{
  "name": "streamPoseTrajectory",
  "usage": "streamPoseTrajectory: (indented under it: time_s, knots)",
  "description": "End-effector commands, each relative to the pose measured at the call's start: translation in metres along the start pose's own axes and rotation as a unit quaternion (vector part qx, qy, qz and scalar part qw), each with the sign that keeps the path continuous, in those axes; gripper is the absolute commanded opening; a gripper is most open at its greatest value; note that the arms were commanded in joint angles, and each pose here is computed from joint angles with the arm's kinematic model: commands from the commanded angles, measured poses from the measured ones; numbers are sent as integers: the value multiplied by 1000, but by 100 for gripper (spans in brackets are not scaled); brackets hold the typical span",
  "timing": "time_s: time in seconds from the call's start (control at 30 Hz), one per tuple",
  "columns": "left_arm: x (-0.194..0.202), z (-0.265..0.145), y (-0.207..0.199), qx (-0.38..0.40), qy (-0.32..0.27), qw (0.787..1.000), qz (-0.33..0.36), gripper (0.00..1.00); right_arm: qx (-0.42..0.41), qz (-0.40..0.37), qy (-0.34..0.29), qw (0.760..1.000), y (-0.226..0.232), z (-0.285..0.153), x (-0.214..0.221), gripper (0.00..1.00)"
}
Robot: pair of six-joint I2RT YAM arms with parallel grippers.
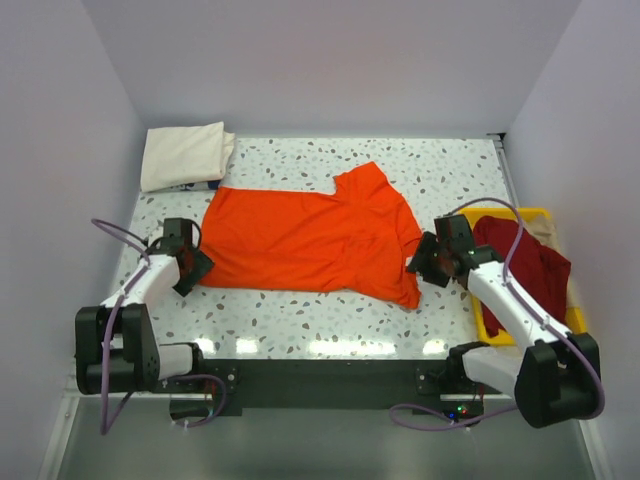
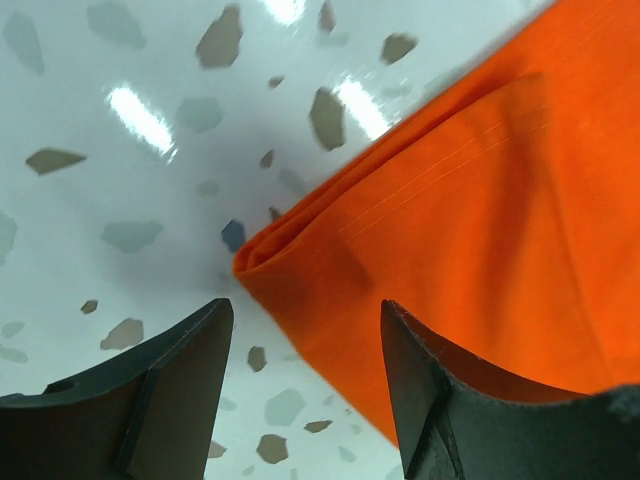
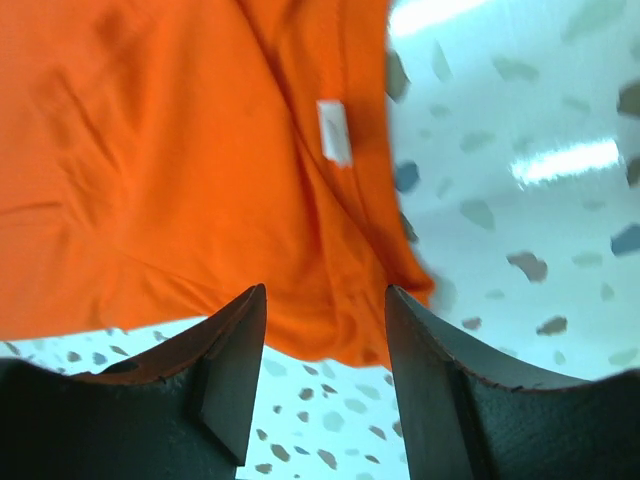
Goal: Fold and stack the t-shirts
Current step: Fold the tshirt
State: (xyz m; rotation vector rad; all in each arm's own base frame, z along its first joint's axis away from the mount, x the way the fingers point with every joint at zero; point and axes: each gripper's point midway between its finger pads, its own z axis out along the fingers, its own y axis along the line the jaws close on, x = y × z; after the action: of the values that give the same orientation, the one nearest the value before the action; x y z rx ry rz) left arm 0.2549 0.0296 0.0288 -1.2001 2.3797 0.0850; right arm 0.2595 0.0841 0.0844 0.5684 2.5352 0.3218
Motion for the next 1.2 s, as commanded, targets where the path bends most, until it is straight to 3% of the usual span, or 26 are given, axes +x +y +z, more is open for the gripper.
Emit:
streamPoseTrajectory:
  time_s: [0.0,0.63,0.77,0.83,0.93,1.03,1.1,1.17]
  knots:
    - [-3,-3,-3,25,-19,999,-29,65,15,8,29,999,-19,-10,29,54]
    - [2,12,10,-7,-24,999,-39,59,3,16,55,998,-23,22,62,36]
    - [2,15,13,-18,-29,998,-46,56,13,2,62,998,-24,27,63,25]
    - [2,15,15,-22,-29,998,-50,50,25,-10,61,998,-27,25,58,13]
    - [4,16,18,-28,-30,998,-51,39,45,-34,55,997,-32,19,50,3]
    - [1,14,21,-36,-37,998,-48,24,69,-51,54,995,-38,12,45,0]
    - [-2,12,22,-36,-42,998,-44,8,78,-60,51,994,-41,7,41,0]
    - [-6,10,23,-38,-49,997,-37,2,76,-69,52,993,-38,5,38,0]
